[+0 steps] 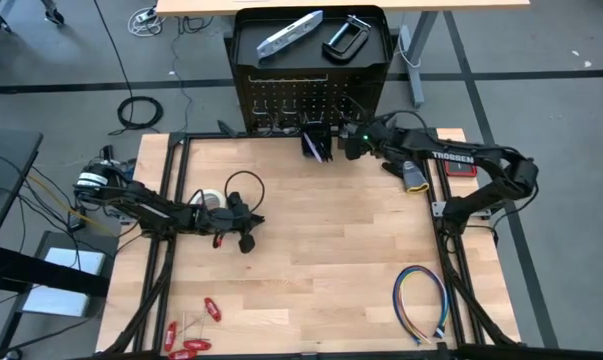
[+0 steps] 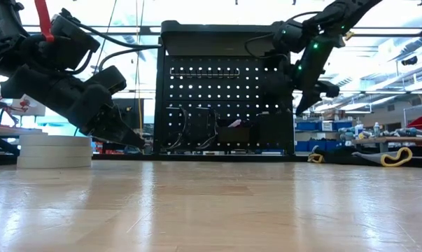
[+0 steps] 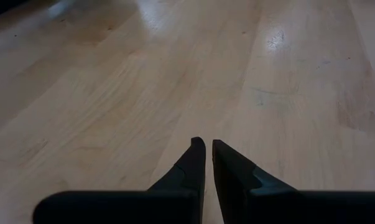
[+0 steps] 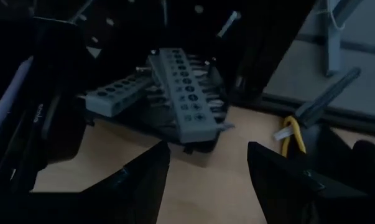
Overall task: Hang tools onto peg board
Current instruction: Hang the white masking tape on the peg board
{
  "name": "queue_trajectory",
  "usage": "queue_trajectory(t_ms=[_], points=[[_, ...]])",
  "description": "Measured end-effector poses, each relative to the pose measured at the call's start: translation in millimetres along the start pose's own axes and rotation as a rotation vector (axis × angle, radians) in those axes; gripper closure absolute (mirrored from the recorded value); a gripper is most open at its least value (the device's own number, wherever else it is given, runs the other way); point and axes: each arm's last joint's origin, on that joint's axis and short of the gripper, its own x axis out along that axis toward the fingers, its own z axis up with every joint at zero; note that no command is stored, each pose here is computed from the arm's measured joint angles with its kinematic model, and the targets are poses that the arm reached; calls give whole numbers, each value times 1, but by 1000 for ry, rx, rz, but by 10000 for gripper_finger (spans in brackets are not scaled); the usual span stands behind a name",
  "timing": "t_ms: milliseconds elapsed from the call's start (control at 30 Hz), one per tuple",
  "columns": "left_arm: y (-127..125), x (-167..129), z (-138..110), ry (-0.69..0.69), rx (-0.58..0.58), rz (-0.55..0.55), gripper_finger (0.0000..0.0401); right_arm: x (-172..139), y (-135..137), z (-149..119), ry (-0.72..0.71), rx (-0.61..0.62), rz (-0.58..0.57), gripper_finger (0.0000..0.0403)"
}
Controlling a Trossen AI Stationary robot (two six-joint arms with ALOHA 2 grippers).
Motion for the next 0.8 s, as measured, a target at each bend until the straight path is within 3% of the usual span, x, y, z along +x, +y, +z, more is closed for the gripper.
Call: queue_trajectory(t_ms=[133,267,433,633,800], points=[[-1,-4,6,-33,-16,-35,366,-10,2,0,-42,-24,2,176],[-2,-12,12,-15,-26,-112,366,-36,11,-5,-77,-69,82,176],[-4,-29,22,104,-2,-198,363,-69,30,-24,-119,-148,191,176],[6,-60,35,422,-27,-37,353,-91,52,-51,-121,-263,279,176],[16,-80,45,491,-18,153,352,-100,62,-65,-165,-295,288,176]])
